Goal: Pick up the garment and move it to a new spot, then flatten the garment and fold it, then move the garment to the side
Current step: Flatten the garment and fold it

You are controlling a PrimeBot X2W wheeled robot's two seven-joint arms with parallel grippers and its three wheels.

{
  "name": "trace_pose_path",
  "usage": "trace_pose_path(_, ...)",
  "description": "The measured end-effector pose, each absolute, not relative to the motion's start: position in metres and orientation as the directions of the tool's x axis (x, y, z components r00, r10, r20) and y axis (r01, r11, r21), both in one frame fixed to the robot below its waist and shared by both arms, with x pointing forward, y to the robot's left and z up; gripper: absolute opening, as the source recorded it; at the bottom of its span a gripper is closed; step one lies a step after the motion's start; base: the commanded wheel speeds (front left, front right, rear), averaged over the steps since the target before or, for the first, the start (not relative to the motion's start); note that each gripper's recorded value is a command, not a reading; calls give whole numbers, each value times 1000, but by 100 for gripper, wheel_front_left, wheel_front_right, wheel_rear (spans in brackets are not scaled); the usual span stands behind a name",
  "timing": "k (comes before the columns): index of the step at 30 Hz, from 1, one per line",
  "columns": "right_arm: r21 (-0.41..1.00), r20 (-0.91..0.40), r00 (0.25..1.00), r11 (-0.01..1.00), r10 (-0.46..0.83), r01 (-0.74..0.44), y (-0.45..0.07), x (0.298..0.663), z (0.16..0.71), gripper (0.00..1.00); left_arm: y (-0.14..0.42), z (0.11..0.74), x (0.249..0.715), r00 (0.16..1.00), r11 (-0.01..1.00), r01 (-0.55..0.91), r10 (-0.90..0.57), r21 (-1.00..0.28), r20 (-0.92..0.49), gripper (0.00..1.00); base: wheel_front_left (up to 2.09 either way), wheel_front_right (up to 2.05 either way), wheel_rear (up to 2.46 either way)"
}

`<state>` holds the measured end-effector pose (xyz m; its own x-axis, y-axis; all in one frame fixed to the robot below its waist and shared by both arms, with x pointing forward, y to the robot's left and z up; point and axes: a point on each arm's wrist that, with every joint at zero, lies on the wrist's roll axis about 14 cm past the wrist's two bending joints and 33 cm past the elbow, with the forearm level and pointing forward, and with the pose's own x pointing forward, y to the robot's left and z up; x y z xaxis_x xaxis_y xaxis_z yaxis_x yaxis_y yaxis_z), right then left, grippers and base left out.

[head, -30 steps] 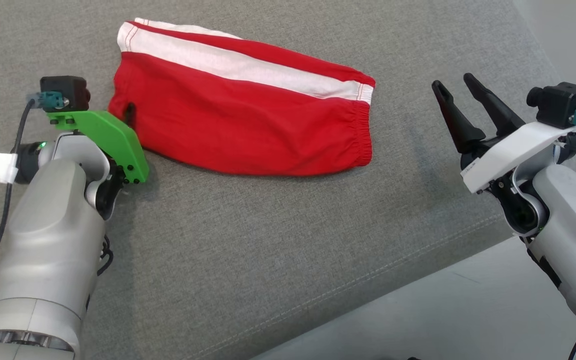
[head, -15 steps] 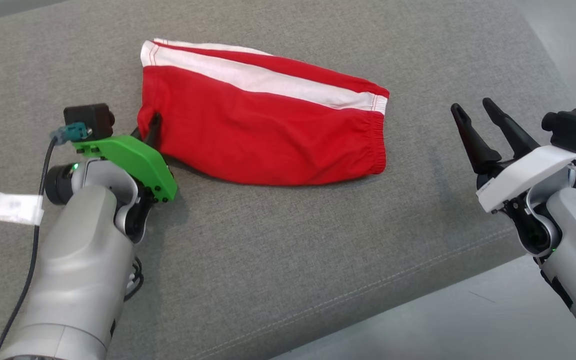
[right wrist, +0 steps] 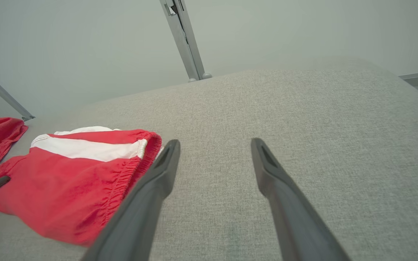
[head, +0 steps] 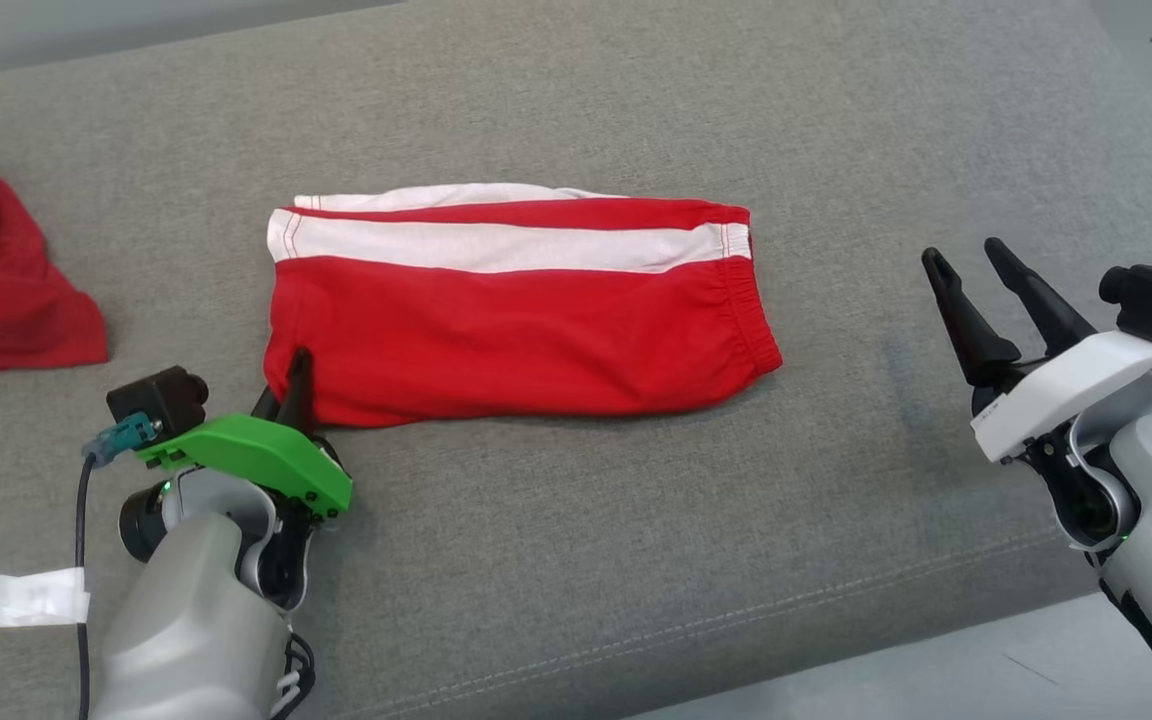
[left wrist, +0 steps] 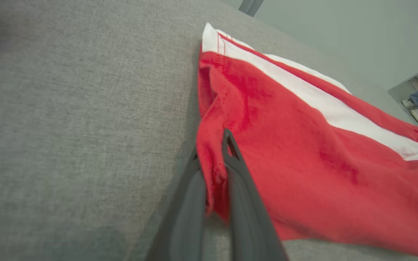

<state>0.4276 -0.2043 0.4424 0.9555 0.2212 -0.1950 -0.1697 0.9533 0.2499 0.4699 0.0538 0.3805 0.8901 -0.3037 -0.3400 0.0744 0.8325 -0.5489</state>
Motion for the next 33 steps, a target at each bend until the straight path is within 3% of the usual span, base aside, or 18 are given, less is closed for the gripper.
trace_pose_path(9,254,-193,929,931,315,-263,-171,427,442,100,73,388,445,912,828,49,-266,-559,-314,0,0,0,0)
trace_pose_path(22,286,-221,891,899,398,-331,-135,422,436,100,59,390,414,904,810,75,-302,-581,-304,0,0,0,0)
trace_pose_path(23,289,-232,885,898,403,-333,-133,421,433,100,59,392,414,905,809,79,-303,-582,-298,25,0,0,0)
trace_pose_path(24,292,-244,881,897,406,-333,-131,420,431,100,59,394,415,908,811,79,-298,-580,-293,72,0,0,0)
trace_pose_path(25,295,-253,878,897,406,-330,-130,420,429,100,59,397,416,912,814,84,-296,-575,-285,100,0,0,0)
trace_pose_path(33,321,-308,865,899,396,-297,-127,428,424,100,71,434,427,953,850,118,-242,-513,-181,100,0,0,0)
